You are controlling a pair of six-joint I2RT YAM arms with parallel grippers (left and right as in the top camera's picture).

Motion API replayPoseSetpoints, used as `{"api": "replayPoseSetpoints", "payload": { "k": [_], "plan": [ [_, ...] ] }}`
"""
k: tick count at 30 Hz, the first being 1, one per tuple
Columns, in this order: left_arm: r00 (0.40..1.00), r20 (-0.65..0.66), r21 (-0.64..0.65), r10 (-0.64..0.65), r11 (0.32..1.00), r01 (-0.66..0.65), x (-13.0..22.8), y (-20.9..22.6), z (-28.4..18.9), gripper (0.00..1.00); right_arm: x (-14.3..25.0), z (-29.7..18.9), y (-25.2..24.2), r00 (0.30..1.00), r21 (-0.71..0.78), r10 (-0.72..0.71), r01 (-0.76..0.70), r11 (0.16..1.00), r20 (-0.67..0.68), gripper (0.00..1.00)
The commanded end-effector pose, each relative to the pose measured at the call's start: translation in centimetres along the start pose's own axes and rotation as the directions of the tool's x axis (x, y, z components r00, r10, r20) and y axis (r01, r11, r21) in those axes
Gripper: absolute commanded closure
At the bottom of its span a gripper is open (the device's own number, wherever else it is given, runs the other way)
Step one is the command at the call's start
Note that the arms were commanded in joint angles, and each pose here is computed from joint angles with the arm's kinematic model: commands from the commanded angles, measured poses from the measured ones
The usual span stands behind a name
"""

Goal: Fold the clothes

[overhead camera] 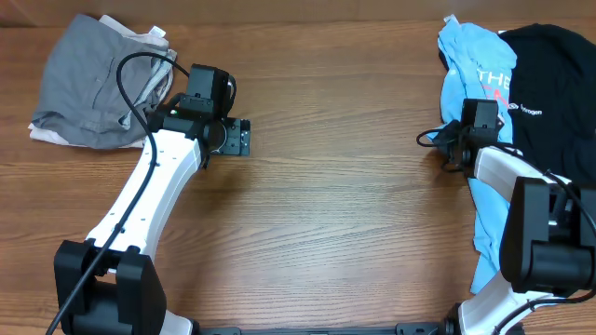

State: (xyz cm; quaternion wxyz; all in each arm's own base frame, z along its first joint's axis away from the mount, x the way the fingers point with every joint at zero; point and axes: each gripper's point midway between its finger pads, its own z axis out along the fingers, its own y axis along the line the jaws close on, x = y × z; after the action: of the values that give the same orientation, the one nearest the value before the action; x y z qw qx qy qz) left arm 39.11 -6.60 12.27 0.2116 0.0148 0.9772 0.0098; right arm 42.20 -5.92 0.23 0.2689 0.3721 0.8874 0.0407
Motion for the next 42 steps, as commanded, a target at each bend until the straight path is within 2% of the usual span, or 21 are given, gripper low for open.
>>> {"api": "replayPoseSetpoints", "payload": {
  "k": [1, 5, 8, 14, 20, 27, 31, 39, 42],
  "plan": [
    [0.999, 0.036, -0.038, -0.029, 0.999, 0.031, -1.2, 0.5, -0.6, 0.24, 1.2, -0.2, 1.6, 0.997, -0.096, -0.047, 0.041, 0.994, -0.066, 0.96],
    [0.997, 0.063, -0.064, -0.033, 0.997, 0.037, -2.9, 1.0, -3.0, 0.43, 0.6, -3.5, 5.8, 0.988, -0.293, -0.121, 0.087, 0.952, -0.1, 0.96],
    [0.995, 0.089, -0.074, -0.036, 0.996, 0.043, -4.4, 1.2, -5.5, 0.5, -0.7, -7.9, 8.7, 0.983, -0.412, -0.165, 0.116, 0.904, -0.084, 0.96],
    [0.986, 0.155, -0.057, -0.059, 0.996, 0.069, -7.1, 1.3, -10.6, 0.67, -2.3, -16.4, 12.7, 0.961, -0.532, -0.276, 0.236, 0.814, 0.004, 0.96],
    [0.976, 0.208, -0.068, -0.068, 0.994, 0.084, -8.5, 1.9, -14.6, 0.69, 1.0, -22.0, 17.2, 0.91, -0.601, -0.413, 0.351, 0.718, 0.038, 0.96],
    [0.965, 0.243, -0.158, -0.098, 0.978, 0.139, -8.6, 4.3, -18.1, 0.69, 9.2, -25.7, 23.1, 0.821, -0.7, -0.565, 0.45, 0.554, 0.081, 0.96],
    [0.956, 0.258, -0.176, -0.141, 0.966, 0.19, -8.7, 5.6, -18.7, 0.68, 12.8, -27.1, 25.1, 0.789, -0.702, -0.602, 0.499, 0.509, 0.124, 0.96],
    [0.931, 0.247, -0.219, -0.269, 0.92, 0.324, -7.8, 10.2, -18.6, 0.68, 19.2, -29.5, 29.4, 0.763, -0.785, -0.627, 0.482, 0.39, 0.156, 0.96],
    [0.918, 0.225, -0.248, -0.327, 0.892, 0.379, -6.7, 12.3, -18.6, 0.69, 23.0, -29.1, 30.9, 0.742, -0.816, -0.656, 0.461, 0.348, 0.139, 0.96]
  ]
}}
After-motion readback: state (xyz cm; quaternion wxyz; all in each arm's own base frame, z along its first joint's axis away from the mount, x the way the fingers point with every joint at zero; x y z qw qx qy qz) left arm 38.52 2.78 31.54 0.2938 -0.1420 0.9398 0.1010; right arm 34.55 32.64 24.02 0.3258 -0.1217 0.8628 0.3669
